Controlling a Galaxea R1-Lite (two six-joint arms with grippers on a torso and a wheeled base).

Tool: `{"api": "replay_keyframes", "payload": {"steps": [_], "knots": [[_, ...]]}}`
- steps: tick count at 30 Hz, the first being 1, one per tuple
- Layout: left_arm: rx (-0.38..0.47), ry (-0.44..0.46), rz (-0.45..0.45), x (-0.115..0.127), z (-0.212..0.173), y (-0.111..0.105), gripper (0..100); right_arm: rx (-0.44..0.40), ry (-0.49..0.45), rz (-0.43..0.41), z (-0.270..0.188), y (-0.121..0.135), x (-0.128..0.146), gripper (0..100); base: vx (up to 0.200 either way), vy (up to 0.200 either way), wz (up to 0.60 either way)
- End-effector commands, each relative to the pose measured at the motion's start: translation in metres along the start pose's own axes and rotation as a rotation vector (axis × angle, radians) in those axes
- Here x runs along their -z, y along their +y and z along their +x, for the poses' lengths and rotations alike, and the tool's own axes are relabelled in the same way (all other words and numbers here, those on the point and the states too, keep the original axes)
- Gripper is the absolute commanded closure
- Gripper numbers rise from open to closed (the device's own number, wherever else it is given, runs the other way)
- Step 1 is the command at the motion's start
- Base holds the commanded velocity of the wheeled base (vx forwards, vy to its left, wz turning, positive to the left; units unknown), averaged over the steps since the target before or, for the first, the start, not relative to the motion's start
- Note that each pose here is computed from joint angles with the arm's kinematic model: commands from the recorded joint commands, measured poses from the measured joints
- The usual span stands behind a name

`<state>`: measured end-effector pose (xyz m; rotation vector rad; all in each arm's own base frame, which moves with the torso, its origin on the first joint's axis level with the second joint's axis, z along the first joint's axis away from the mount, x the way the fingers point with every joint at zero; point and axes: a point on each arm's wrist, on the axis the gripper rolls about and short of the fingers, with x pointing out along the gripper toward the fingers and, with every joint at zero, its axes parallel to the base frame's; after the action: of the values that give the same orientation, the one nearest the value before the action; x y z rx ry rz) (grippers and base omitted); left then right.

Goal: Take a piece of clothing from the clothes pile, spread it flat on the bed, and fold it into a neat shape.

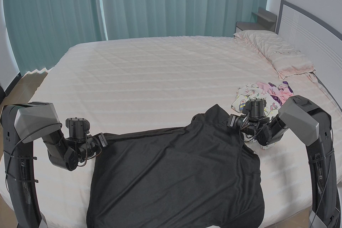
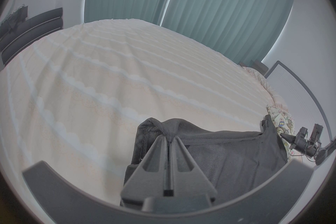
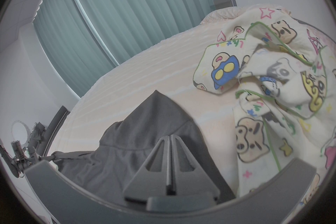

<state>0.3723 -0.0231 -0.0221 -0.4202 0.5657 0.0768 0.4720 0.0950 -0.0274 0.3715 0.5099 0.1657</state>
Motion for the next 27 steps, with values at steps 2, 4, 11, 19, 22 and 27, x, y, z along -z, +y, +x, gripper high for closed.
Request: {"api": "replay_keyframes", "payload": {"steps": [2,4,11,19,22,27], "knots": [[-0.010,-0.002,0.007,-0.003,-0.020,-0.001,100,-0.073,0.057,0.018,-0.065,0.007,-0.012,100,0.000,0.000,0.00],[-0.021,0.014,0.009,0.000,-0.027,0.001,100,-0.105,0.081,0.021,-0.079,0.007,-0.007,100,0.000,0.000,0.00],[-0.020,0.002,0.015,0.003,-0.033,0.004,100,-0.106,0.093,0.027,-0.091,-0.003,-0.005,100,0.000,0.000,0.00],[-0.016,-0.001,0.020,0.003,-0.033,0.003,100,-0.108,0.068,0.032,-0.067,-0.003,-0.018,0,0.000,0.000,0.00],[-0.016,-0.001,0.020,0.003,-0.033,0.003,100,-0.101,0.061,0.029,-0.048,-0.005,-0.014,0,0.000,0.000,0.00],[-0.017,0.001,0.017,0.003,-0.033,0.003,100,-0.052,0.054,0.023,-0.012,-0.008,0.000,0,0.000,0.000,0.00]]}}
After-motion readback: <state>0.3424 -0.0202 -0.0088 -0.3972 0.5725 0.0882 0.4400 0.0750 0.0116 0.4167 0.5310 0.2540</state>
